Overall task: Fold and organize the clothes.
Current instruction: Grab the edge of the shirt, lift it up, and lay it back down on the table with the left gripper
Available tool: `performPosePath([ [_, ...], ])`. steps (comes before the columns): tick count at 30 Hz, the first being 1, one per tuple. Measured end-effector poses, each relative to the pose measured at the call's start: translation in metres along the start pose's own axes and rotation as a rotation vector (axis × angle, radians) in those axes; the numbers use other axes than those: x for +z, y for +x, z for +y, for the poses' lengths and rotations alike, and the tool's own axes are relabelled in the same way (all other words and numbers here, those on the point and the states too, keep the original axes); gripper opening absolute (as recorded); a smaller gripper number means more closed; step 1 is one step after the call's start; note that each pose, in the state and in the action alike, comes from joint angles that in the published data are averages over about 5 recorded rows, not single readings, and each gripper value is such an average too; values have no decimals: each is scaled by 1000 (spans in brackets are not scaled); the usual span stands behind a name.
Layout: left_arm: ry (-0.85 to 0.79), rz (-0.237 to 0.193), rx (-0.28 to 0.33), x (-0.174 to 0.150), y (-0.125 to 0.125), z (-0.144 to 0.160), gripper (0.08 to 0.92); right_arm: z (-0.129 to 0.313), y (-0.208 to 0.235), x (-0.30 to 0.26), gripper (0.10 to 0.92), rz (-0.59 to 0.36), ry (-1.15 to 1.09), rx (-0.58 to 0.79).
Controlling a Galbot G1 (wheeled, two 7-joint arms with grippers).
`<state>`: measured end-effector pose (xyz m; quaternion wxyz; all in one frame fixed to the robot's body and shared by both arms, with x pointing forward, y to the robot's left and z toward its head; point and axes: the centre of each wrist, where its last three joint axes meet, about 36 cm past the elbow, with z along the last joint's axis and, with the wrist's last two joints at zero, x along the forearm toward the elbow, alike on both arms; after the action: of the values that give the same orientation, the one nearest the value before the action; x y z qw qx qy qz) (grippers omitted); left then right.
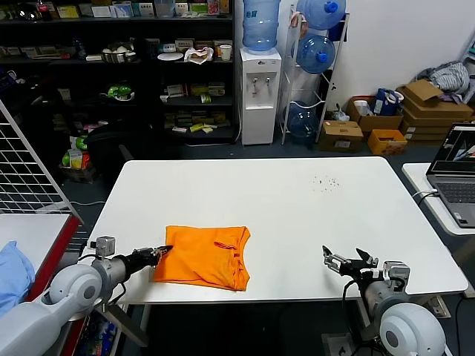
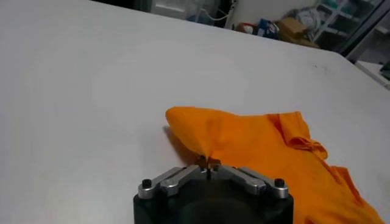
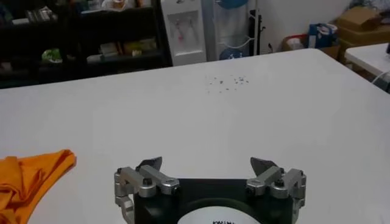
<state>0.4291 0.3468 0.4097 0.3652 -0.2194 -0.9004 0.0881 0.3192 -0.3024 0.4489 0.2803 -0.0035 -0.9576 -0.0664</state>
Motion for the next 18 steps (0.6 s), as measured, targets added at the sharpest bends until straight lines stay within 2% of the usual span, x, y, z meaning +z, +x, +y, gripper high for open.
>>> performPosePath([
  [5,-11,-27,-11,-10,10,-10,92,0,-3,-1,921,-10,5,-5],
  [10,-30,-64,-52,-22,28,-22,92,1,-7,-2,921,-24,18,-13],
  [14,-36,-98,-116,-31,46,-31,92,2,-10,-3,921,-35,33,-20],
  [18,-34,-113,-210,-36,64,-30,92,4,-14,-3,921,-48,49,-29],
])
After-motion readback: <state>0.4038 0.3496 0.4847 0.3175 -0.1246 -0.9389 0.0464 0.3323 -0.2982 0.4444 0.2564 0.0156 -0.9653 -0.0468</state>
